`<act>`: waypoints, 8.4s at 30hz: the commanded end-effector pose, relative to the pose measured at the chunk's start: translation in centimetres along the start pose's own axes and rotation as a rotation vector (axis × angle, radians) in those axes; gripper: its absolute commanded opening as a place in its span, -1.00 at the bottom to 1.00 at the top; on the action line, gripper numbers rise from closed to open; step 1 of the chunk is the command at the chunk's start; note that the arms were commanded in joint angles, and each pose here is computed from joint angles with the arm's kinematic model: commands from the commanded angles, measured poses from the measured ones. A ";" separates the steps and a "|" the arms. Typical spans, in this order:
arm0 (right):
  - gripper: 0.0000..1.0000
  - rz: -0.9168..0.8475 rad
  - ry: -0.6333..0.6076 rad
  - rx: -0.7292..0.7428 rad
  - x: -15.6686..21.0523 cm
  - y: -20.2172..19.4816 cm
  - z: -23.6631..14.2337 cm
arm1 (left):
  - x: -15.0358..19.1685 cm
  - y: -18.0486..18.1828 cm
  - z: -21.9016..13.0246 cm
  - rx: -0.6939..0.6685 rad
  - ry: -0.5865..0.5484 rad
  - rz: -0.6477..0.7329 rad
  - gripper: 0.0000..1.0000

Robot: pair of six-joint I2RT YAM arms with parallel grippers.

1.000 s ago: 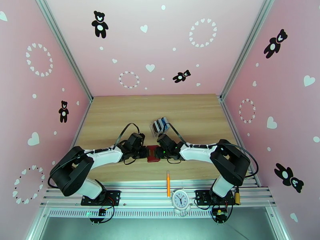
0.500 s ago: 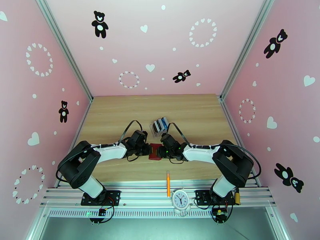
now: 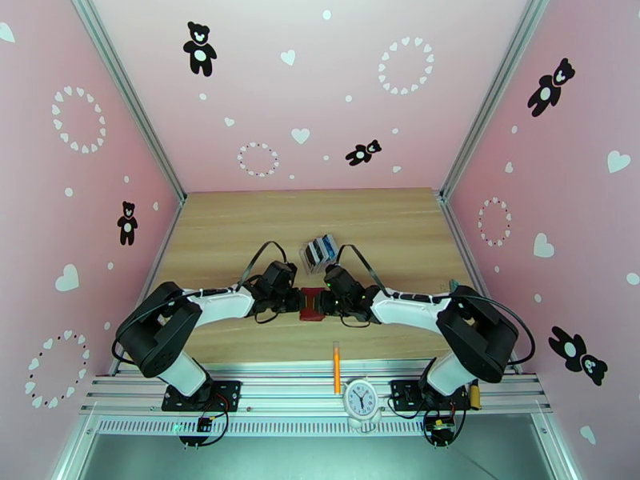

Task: Put the credit cards into the card holder

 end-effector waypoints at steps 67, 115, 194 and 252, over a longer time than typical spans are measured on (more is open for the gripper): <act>-0.29 0.175 -0.019 -0.217 -1.0 -0.9 -0.4 | 0.2 -0.7 -0.7 -0.027 0.004 0.058 -0.51; -0.29 0.178 0.019 -0.363 -3.3 3.3 0.6 | 4.5 -4.1 -7.2 -0.143 -0.181 0.183 0.26; -0.60 0.183 -0.017 -0.426 -2.2 3.2 -0.3 | 5.2 -3.0 -6.2 -0.091 -0.328 0.216 -0.74; -0.67 0.188 0.091 -0.550 -0.2 6.3 6.6 | 7.6 3.0 -8.5 -0.219 -0.440 0.058 -0.08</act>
Point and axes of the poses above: each hand's point on the last joint's axis, 136 mm out from that joint toward the fingers, its own z axis out along the fingers, its own y axis along the line the jaws close on, x = y × z, the point moved 10 cm from there along -z, back along the fingers, and after that the axes turned 2 degrees about -z, right-handed, at the moved point
